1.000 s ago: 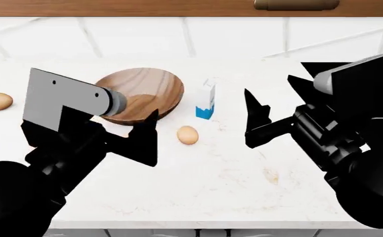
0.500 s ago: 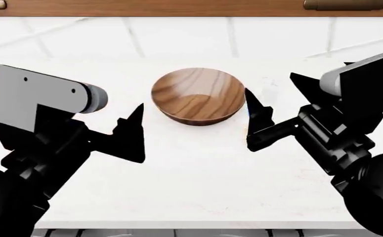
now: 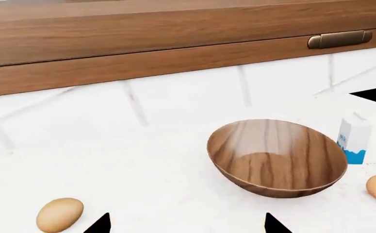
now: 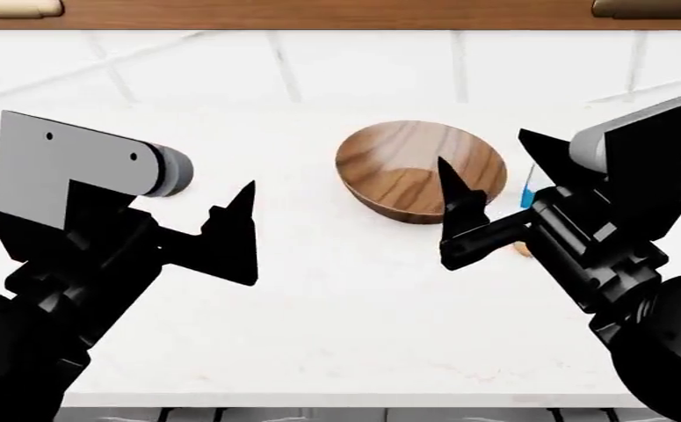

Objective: Place the eggs and milk next to the bowl.

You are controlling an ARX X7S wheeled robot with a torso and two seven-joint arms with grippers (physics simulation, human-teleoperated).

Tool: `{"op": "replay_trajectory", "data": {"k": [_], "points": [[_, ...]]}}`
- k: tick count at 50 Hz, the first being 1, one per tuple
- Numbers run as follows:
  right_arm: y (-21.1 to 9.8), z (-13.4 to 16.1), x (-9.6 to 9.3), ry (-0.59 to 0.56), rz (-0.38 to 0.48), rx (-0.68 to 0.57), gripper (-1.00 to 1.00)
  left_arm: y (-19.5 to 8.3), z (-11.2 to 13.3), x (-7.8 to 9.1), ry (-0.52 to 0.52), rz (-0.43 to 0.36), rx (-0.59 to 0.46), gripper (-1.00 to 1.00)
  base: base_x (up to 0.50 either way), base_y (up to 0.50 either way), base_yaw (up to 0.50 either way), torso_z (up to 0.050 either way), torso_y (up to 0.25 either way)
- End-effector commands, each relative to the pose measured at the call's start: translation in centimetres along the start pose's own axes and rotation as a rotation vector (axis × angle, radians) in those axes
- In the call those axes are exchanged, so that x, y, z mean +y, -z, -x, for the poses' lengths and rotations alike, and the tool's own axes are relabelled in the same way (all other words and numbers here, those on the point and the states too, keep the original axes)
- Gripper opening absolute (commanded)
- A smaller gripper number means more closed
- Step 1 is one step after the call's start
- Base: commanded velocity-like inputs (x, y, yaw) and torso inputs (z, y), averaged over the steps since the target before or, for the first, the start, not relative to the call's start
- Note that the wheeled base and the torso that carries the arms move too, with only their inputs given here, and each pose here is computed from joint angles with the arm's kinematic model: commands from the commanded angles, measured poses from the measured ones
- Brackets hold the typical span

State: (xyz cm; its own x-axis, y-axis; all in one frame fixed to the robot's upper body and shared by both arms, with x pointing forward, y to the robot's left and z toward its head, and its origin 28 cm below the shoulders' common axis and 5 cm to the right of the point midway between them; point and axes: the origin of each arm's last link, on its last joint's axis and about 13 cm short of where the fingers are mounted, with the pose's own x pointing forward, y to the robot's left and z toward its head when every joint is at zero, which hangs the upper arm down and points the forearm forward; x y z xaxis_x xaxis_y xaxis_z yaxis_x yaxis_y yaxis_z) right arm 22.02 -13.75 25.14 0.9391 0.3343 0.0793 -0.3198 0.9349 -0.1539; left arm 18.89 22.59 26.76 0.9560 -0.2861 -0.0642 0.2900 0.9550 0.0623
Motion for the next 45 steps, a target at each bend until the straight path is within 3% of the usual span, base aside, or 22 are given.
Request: {"op": "replay_trajectory", "data": {"k": [1, 18, 33, 45], "points": [[-0.2, 0.0, 0.0, 0.008, 0.000, 0.000, 1.00, -0.1, -0.1, -0.1, 0.009, -0.001, -0.002, 1.00, 0.20, 0.00, 0.00, 0.000, 0.000], [-0.2, 0.0, 0.0, -0.002, -0.008, 0.010, 1.00, 0.0, -0.3, 0.0, 0.008, 0.000, -0.003, 1.00, 0.48, 0.00, 0.00, 0.000, 0.000], [-0.1, 0.1, 0.0, 0.000, -0.003, 0.022, 1.00, 0.2, -0.4, 0.2, 0.000, 0.005, 0.006, 1.00, 0.01, 0.00, 0.00, 0.000, 0.001], [0.0, -0.1, 0.0, -0.004, -0.007, 0.042, 1.00, 0.7, -1.5, 2.1, -0.110, 0.018, 0.049, 1.00, 0.00, 0.00, 0.00, 0.000, 0.000]]}}
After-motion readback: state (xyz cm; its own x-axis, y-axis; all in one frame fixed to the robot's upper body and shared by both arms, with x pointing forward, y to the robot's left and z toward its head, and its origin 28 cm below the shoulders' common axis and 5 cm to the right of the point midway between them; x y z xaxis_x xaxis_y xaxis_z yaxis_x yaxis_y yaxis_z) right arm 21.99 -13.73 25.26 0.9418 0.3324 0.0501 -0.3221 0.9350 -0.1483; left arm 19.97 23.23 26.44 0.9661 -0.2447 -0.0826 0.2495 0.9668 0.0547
